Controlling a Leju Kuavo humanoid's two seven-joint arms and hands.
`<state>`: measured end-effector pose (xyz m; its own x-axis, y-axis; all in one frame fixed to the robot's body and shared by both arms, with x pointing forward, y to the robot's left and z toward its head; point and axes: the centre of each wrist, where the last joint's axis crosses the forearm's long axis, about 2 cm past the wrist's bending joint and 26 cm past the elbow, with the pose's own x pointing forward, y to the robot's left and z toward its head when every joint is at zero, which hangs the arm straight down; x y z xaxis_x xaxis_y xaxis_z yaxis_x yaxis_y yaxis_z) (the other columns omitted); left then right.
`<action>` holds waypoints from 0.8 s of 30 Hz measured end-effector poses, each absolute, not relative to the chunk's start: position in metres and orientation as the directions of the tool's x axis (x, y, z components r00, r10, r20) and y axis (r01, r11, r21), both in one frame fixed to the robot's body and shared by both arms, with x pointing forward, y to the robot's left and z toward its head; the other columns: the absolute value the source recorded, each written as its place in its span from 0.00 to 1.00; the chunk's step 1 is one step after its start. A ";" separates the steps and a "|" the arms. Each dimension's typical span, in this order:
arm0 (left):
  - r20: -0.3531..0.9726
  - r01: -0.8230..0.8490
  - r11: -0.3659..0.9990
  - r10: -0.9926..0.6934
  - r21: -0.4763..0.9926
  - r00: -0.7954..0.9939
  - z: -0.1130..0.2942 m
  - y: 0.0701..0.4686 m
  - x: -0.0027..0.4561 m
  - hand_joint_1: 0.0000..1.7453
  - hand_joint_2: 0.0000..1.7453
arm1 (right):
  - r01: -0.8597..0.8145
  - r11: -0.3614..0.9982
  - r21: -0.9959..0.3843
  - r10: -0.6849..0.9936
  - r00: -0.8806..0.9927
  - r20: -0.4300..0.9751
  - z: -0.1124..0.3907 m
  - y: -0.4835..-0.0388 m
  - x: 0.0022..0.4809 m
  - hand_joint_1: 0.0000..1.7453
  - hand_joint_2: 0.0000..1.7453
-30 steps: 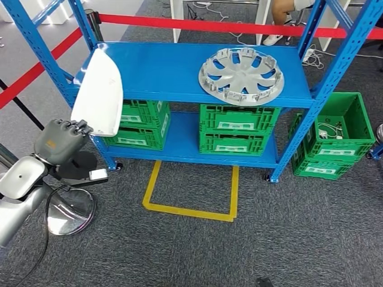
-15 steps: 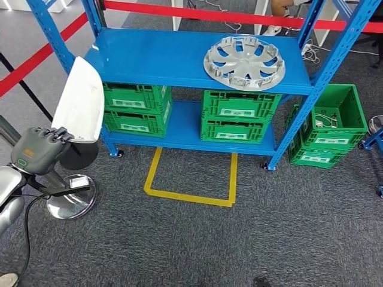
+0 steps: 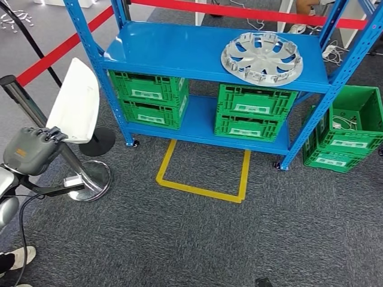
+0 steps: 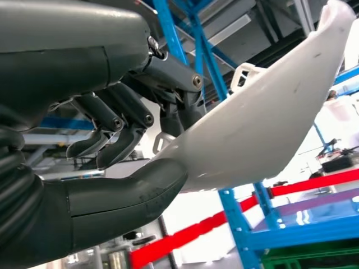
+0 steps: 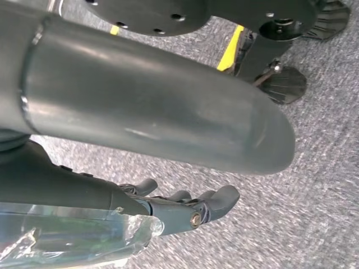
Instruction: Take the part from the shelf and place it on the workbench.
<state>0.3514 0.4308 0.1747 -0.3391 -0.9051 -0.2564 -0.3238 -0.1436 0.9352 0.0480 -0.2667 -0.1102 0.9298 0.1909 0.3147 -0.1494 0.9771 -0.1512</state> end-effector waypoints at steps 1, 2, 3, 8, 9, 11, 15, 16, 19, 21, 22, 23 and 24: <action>-0.255 -0.323 -0.143 -0.906 0.935 -0.338 0.175 0.431 0.351 1.00 1.00 | -0.152 0.977 -0.152 0.193 0.929 0.315 -0.110 -0.267 0.048 0.00 0.00; -0.252 -0.323 -0.141 -0.907 0.936 -0.337 0.175 0.431 0.351 1.00 1.00 | -0.154 0.976 -0.152 0.196 0.929 0.315 -0.110 -0.267 0.048 0.00 0.00; -0.249 -0.320 -0.138 -0.908 0.937 -0.338 0.174 0.431 0.351 1.00 1.00 | -0.156 0.976 -0.152 0.197 0.929 0.314 -0.110 -0.267 0.048 0.00 0.00; -0.238 -0.310 -0.132 -0.911 0.942 -0.336 0.172 0.432 0.349 1.00 1.00 | -0.166 0.974 -0.157 0.209 0.926 0.316 -0.110 -0.267 0.049 0.00 0.00; -0.237 -0.314 -0.130 -0.913 0.940 -0.332 0.174 0.433 0.350 1.00 1.00 | -0.168 0.973 -0.158 0.211 0.925 0.316 -0.110 -0.267 0.050 0.00 0.00; -0.237 -0.322 -0.127 -0.915 0.938 -0.327 0.177 0.434 0.350 1.00 1.00 | -0.170 0.972 -0.160 0.213 0.924 0.316 -0.110 -0.267 0.050 0.00 0.00; -0.240 -0.324 -0.131 -0.915 0.937 -0.323 0.178 0.436 0.350 1.00 1.00 | -0.173 0.972 -0.160 0.216 0.924 0.317 -0.110 -0.267 0.051 0.00 0.00; -0.241 -0.325 -0.132 -0.915 0.937 -0.323 0.179 0.436 0.350 1.00 1.00 | -0.173 0.972 -0.159 0.216 0.924 0.316 -0.110 -0.267 0.051 0.00 0.00; -0.238 -0.322 -0.129 -0.916 0.938 -0.324 0.179 0.435 0.351 1.00 1.00 | -0.177 0.972 -0.156 0.218 0.925 0.310 -0.110 -0.267 0.049 0.00 0.00; -0.236 -0.319 -0.129 -0.916 0.939 -0.326 0.179 0.434 0.351 1.00 1.00 | -0.179 0.971 -0.155 0.220 0.926 0.307 -0.110 -0.267 0.048 0.00 0.00; -0.236 -0.319 -0.129 -0.916 0.939 -0.326 0.179 0.435 0.351 1.00 1.00 | -0.180 0.971 -0.155 0.220 0.926 0.307 -0.110 -0.267 0.048 0.00 0.00; -0.236 -0.318 -0.129 -0.916 0.939 -0.325 0.179 0.435 0.351 1.00 1.00 | -0.180 0.971 -0.155 0.221 0.926 0.307 -0.110 -0.267 0.048 0.00 0.00; -0.237 -0.319 -0.129 -0.916 0.939 -0.325 0.180 0.435 0.351 1.00 1.00 | -0.180 0.971 -0.155 0.221 0.926 0.307 -0.110 -0.267 0.049 0.00 0.00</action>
<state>0.3514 0.4350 0.1800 -0.3247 -0.9157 -0.2366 -0.3192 -0.1294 0.9388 0.0486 -0.2668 -0.1101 0.9257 0.2210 0.3070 -0.1805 0.9713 -0.1550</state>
